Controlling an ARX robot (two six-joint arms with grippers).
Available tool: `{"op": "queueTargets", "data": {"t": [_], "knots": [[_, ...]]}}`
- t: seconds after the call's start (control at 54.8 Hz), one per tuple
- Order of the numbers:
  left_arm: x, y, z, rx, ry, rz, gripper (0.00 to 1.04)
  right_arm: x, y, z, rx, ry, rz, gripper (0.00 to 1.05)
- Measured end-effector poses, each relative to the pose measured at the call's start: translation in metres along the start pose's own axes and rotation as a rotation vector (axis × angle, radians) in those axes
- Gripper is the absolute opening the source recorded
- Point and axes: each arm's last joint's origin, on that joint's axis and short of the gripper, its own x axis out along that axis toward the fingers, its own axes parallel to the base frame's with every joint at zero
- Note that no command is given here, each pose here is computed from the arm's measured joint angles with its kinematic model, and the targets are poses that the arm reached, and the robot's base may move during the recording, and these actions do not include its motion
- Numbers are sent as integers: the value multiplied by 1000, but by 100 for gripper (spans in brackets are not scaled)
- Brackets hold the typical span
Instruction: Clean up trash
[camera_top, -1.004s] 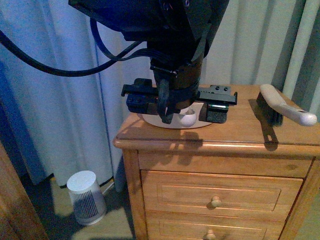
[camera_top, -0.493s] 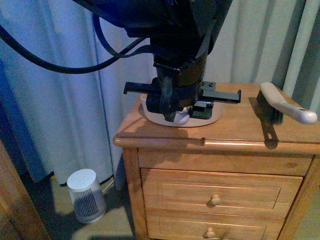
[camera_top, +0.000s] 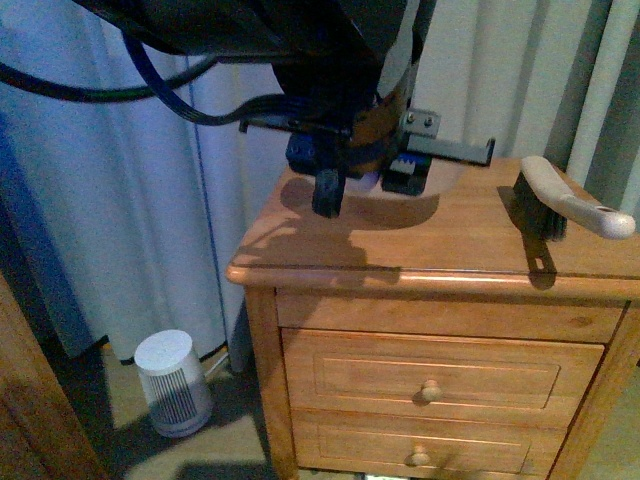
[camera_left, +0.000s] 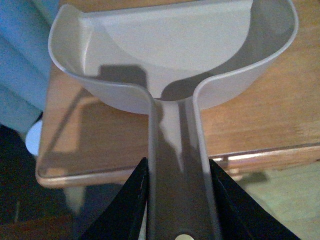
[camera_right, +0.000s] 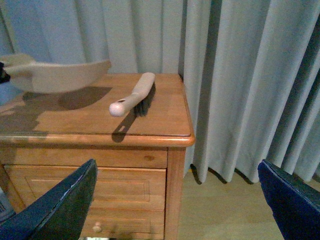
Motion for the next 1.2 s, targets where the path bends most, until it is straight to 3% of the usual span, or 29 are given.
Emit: {"op": "queueTargets", "data": {"t": [0.255, 0.529, 0.766, 1.04, 1.204], "knots": [[-60, 27, 28, 45, -318, 59, 29, 0, 0, 0, 0, 0, 0, 97], [-135, 80, 29, 85, -638, 183, 29, 0, 0, 0, 0, 0, 0, 97], [-206, 124, -17, 94, -789, 214, 29, 0, 0, 0, 0, 0, 0, 97], [-276, 130, -77, 84, -907, 69, 29, 0, 0, 0, 0, 0, 0, 97], [-301, 132, -108, 49, -914, 39, 29, 0, 0, 0, 0, 0, 0, 97]]}}
